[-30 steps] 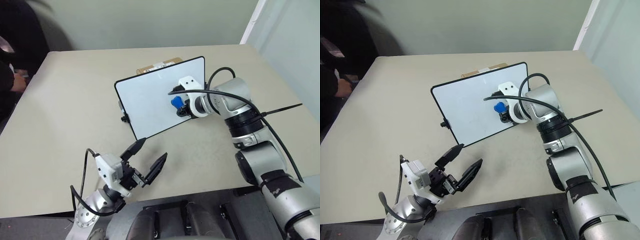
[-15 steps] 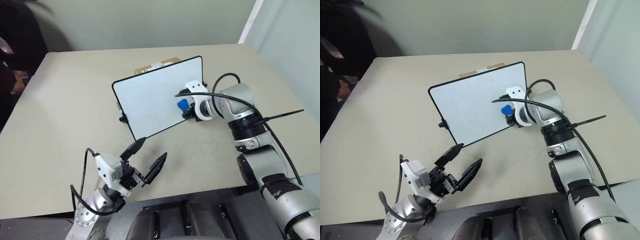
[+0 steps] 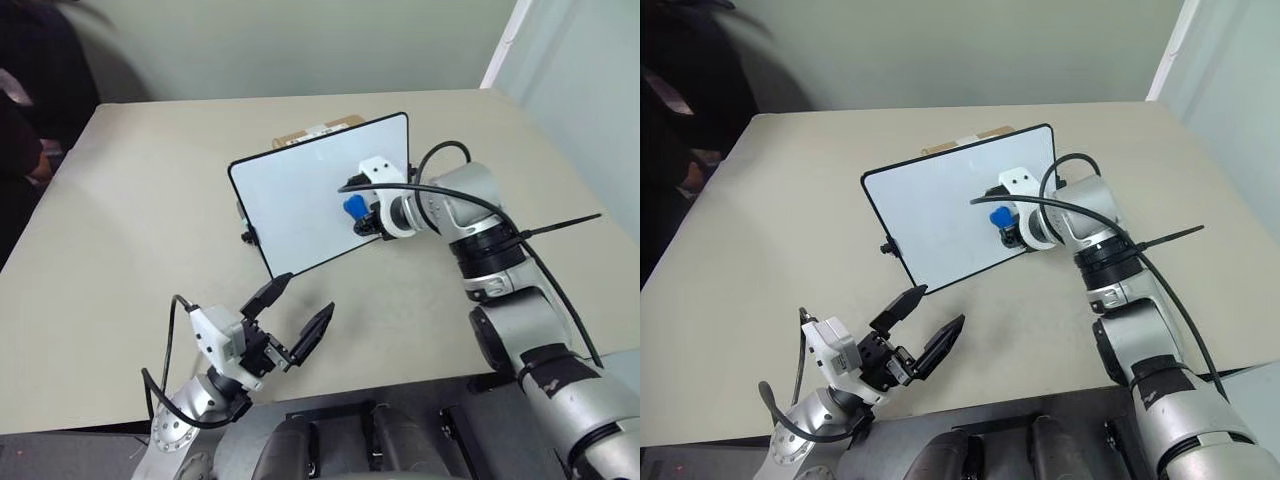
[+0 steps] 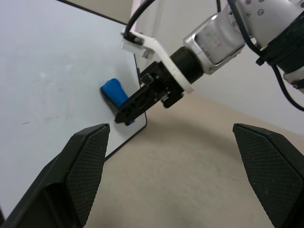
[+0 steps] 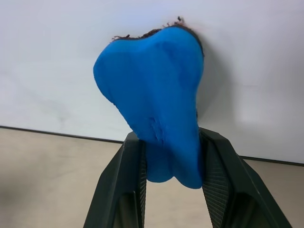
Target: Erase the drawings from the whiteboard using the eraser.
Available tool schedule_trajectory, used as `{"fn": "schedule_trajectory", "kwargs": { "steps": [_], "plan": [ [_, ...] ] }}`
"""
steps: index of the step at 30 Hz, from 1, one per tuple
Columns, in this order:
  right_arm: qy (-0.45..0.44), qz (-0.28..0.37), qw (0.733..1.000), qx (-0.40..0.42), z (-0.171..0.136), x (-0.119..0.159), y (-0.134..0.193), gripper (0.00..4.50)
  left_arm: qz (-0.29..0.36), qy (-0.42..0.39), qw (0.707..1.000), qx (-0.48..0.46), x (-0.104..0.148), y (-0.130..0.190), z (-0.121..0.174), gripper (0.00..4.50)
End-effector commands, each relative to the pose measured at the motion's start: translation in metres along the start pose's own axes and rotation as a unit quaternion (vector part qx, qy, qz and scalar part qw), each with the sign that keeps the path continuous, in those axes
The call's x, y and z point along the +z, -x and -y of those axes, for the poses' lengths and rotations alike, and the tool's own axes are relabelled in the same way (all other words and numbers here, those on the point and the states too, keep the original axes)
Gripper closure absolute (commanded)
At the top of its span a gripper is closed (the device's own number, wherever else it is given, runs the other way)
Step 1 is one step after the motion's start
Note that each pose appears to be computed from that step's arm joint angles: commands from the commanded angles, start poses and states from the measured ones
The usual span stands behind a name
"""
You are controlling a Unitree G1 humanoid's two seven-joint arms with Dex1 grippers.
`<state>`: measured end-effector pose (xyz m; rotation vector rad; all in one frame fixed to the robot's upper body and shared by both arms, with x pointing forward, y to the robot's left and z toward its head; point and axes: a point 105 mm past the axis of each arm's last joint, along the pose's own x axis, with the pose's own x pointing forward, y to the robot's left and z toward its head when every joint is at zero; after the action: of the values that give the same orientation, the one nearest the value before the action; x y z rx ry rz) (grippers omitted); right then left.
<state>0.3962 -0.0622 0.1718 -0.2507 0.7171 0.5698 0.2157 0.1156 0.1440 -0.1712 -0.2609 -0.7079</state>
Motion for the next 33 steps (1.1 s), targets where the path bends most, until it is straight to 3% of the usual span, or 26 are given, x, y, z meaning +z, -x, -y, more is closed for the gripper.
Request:
{"fn": "schedule_trajectory", "kwargs": {
  "steps": [1, 7, 11, 15, 20, 23, 27, 30, 33],
  "plan": [
    [-0.022, 0.023, 0.999, -0.018, 0.019, 0.0, 0.018, 2.93, 0.013, -0.012, 1.0, -0.007, 0.007, 0.0, 0.001, 0.0],
    [-0.047, 0.037, 0.998, -0.033, 0.035, -0.013, 0.049, 2.93, 0.005, -0.013, 1.0, -0.023, 0.006, -0.001, 0.002, 0.0],
    [-0.072, 0.017, 0.995, -0.07, 0.062, -0.046, 0.065, 2.93, 0.002, -0.011, 1.0, -0.029, 0.004, -0.002, 0.005, 0.0],
    [-0.104, -0.024, 0.988, -0.116, 0.09, -0.087, 0.069, 2.93, 0.001, -0.012, 1.0, -0.029, 0.003, -0.002, 0.005, 0.0],
    [-0.109, -0.036, 0.987, -0.115, 0.091, -0.102, 0.063, 2.93, 0.0, -0.014, 0.999, -0.031, 0.003, -0.003, 0.004, 0.0],
    [-0.115, -0.039, 0.986, -0.118, 0.091, -0.103, 0.06, 2.32, -0.002, -0.014, 0.999, -0.033, 0.003, -0.003, 0.003, 0.0],
    [-0.114, -0.033, 0.986, -0.118, 0.089, -0.102, 0.061, 1.03, -0.004, -0.015, 0.999, -0.033, 0.003, -0.003, 0.003, 0.0],
    [-0.067, 0.01, 0.989, -0.133, 0.091, -0.094, 0.073, 0.07, -0.006, -0.016, 0.999, -0.033, 0.003, -0.003, 0.003, 0.0],
    [-0.012, 0.092, 0.99, -0.11, 0.082, -0.08, 0.093, 0.07, -0.007, -0.016, 0.999, -0.033, 0.003, -0.002, 0.003, 0.0]
  ]
}}
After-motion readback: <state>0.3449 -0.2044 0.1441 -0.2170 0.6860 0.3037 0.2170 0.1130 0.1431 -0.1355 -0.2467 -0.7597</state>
